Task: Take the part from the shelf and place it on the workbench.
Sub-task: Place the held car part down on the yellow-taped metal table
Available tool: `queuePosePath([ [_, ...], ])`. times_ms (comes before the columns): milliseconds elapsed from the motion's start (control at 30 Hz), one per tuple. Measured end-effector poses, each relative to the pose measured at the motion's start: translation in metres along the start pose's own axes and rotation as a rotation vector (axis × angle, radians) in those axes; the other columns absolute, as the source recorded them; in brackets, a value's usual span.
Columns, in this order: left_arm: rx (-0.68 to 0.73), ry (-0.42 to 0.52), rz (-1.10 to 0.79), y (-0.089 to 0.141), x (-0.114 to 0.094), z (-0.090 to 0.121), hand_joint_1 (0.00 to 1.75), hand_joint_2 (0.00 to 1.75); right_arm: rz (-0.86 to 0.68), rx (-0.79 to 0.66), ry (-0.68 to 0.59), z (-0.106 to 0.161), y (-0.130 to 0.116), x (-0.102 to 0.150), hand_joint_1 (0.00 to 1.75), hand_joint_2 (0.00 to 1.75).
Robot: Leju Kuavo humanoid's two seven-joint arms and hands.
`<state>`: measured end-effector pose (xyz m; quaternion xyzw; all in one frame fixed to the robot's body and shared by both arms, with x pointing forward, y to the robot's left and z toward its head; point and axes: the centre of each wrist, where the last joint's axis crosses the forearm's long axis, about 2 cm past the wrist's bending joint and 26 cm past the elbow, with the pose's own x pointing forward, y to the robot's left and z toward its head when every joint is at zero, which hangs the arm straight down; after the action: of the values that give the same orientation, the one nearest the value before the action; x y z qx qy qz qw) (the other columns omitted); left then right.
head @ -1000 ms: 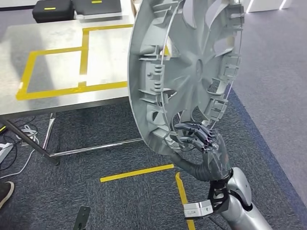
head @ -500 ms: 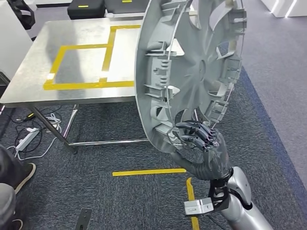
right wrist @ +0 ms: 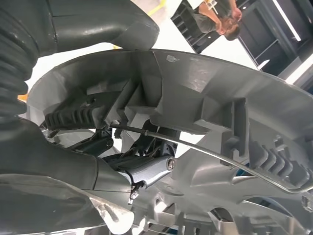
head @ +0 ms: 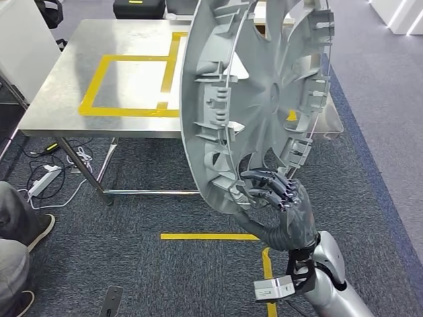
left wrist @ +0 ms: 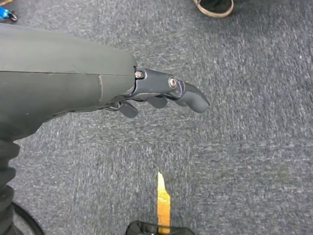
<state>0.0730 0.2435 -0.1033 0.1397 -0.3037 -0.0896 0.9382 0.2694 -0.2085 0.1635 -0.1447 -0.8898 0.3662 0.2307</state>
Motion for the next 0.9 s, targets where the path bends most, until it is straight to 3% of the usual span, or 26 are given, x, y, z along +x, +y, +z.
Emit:
queuePosePath([
  [900, 0.007, 0.003, -0.016, 0.012, -0.001, -0.005, 0.0, 1.75, -0.013, -0.022, 0.027, 0.013, 0.005, 0.01, 1.75, 1.75],
])
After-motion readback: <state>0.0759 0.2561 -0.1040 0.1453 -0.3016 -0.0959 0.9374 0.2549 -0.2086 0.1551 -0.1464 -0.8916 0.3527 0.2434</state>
